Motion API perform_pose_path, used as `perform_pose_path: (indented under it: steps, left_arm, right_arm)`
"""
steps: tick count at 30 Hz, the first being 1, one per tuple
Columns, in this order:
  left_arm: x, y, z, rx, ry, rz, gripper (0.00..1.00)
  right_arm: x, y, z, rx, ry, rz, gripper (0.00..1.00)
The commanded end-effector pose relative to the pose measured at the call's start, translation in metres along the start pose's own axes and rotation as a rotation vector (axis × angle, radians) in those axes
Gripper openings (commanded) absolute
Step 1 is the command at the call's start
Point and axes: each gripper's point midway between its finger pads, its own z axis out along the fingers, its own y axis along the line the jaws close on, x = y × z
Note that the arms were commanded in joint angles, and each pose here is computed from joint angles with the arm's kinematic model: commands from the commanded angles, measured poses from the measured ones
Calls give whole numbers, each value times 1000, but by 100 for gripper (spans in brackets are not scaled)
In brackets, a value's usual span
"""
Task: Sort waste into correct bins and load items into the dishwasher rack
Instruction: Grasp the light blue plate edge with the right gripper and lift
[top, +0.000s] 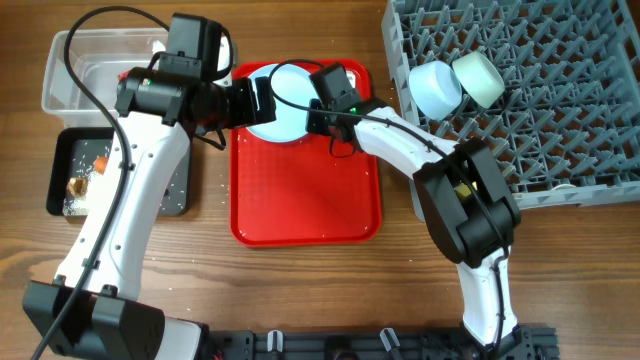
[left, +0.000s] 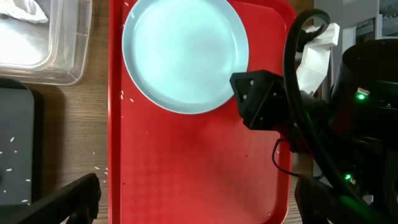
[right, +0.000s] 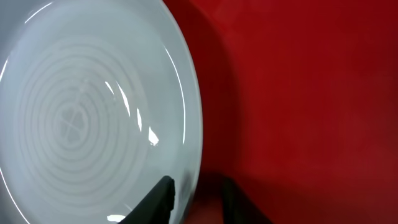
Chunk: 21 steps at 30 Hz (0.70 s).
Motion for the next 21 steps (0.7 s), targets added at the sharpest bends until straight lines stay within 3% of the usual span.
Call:
perform_pose_path:
  steps: [1,5,11,13,21]
  left_arm:
    - [-1,-3,1,7,0,-4,100]
    - [-1,-3,1,7,0,-4,100]
    - [-1,-3,1,7,0,-4,100]
    - [-1,-3,1,7,0,-4,100]
    - [-1,-3,1,7,0,-4,100]
  right_arm:
    - [12,-3,5,25,39,44,19]
    - [18,-6,-1,49,98,54,13]
    - [4,-28,-30,106,201,-41,12]
    - [-2,-39,-40,122,218,-80,4]
    - [-45,-49,-84,71,130,-122,4]
